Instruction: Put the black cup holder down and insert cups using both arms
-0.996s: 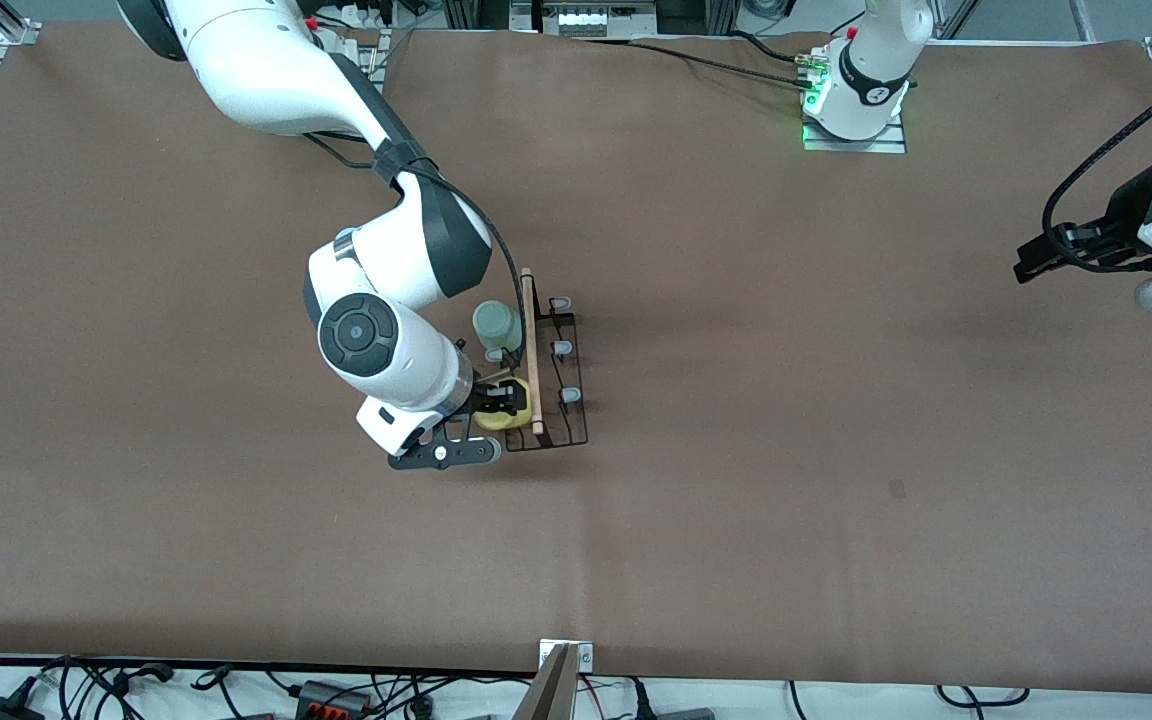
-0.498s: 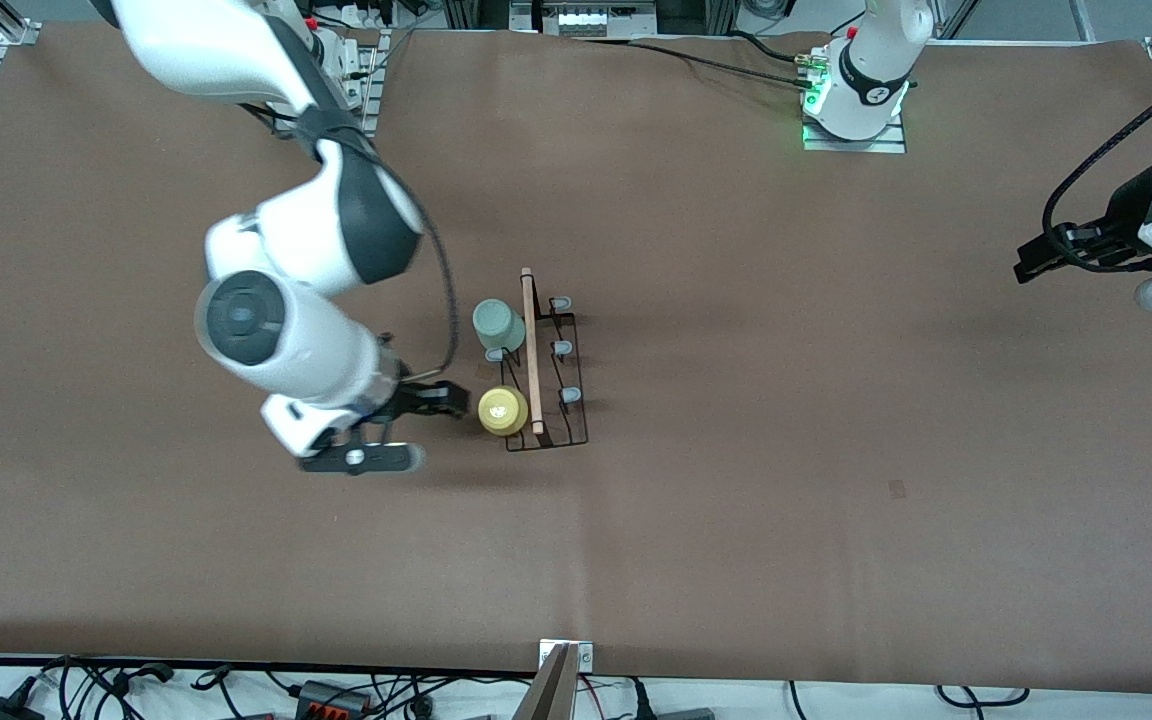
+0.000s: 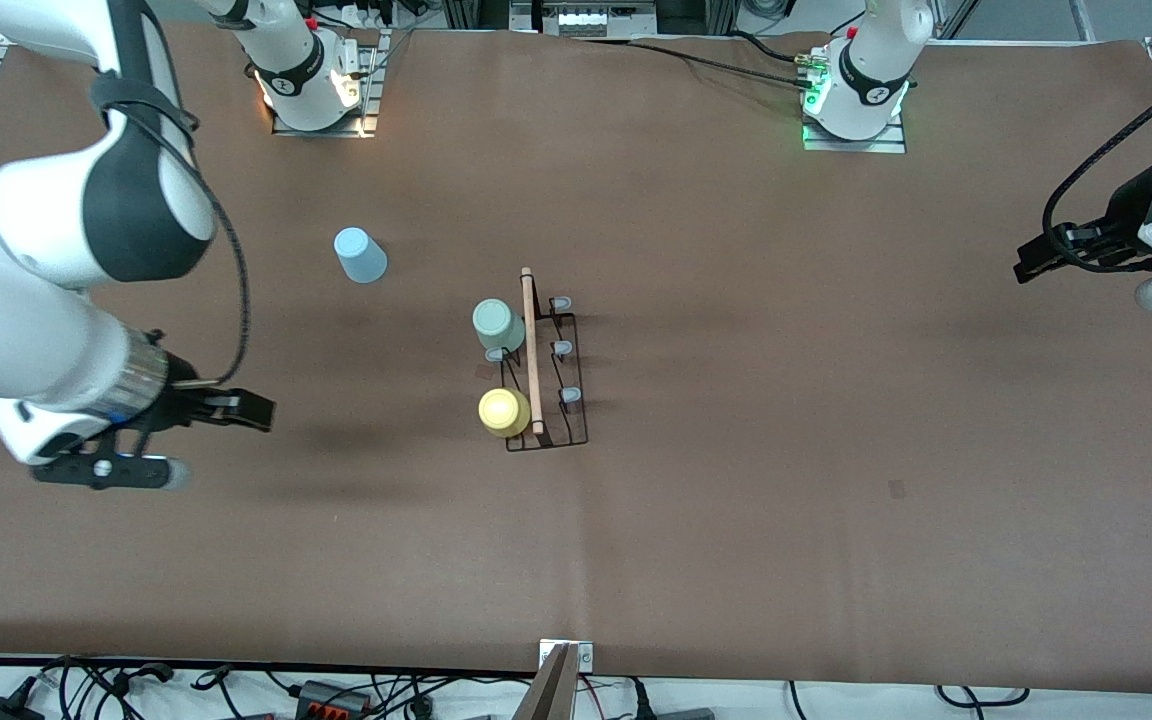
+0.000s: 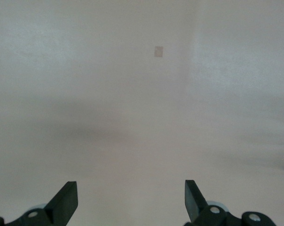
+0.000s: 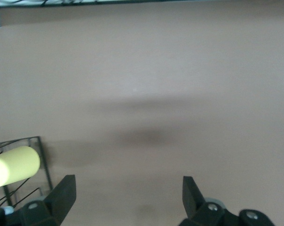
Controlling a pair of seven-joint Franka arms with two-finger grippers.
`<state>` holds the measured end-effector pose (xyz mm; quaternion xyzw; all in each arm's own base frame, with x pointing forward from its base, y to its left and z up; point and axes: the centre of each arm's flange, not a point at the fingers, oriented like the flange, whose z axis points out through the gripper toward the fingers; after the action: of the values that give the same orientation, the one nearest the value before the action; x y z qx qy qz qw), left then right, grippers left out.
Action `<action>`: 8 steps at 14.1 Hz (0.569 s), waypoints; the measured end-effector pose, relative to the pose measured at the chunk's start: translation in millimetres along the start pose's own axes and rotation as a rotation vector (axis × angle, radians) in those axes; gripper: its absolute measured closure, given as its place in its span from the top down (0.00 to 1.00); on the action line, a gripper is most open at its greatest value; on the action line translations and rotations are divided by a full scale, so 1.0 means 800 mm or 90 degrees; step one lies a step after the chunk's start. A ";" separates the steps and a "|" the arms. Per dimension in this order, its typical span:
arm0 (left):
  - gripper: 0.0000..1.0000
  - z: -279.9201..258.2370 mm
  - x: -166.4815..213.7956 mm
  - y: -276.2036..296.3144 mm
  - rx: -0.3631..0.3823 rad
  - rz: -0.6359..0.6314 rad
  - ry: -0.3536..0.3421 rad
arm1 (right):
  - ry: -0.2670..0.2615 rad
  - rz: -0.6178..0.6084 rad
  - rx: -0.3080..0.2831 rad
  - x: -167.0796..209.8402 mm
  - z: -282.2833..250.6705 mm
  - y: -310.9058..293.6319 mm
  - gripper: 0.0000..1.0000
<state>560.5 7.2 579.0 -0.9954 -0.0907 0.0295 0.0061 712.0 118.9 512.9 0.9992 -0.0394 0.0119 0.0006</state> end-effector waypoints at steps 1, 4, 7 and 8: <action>1.00 0.000 0.000 0.000 0.000 0.000 0.000 | 0.003 0.011 -0.003 0.000 -0.010 0.024 1.00; 1.00 0.000 0.000 0.000 0.000 0.000 0.000 | 0.004 0.034 0.001 -0.015 -0.028 0.119 1.00; 1.00 0.000 0.000 0.000 0.000 0.000 0.000 | 0.013 0.008 0.018 -0.047 -0.059 0.187 1.00; 1.00 0.000 0.000 0.000 0.000 0.000 0.000 | 0.019 -0.003 0.020 -0.057 -0.072 0.196 1.00</action>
<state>560.6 7.3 579.1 -0.9954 -0.0908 0.0294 0.0061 653.1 -33.6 569.1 0.9988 -0.0368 0.0274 -0.0144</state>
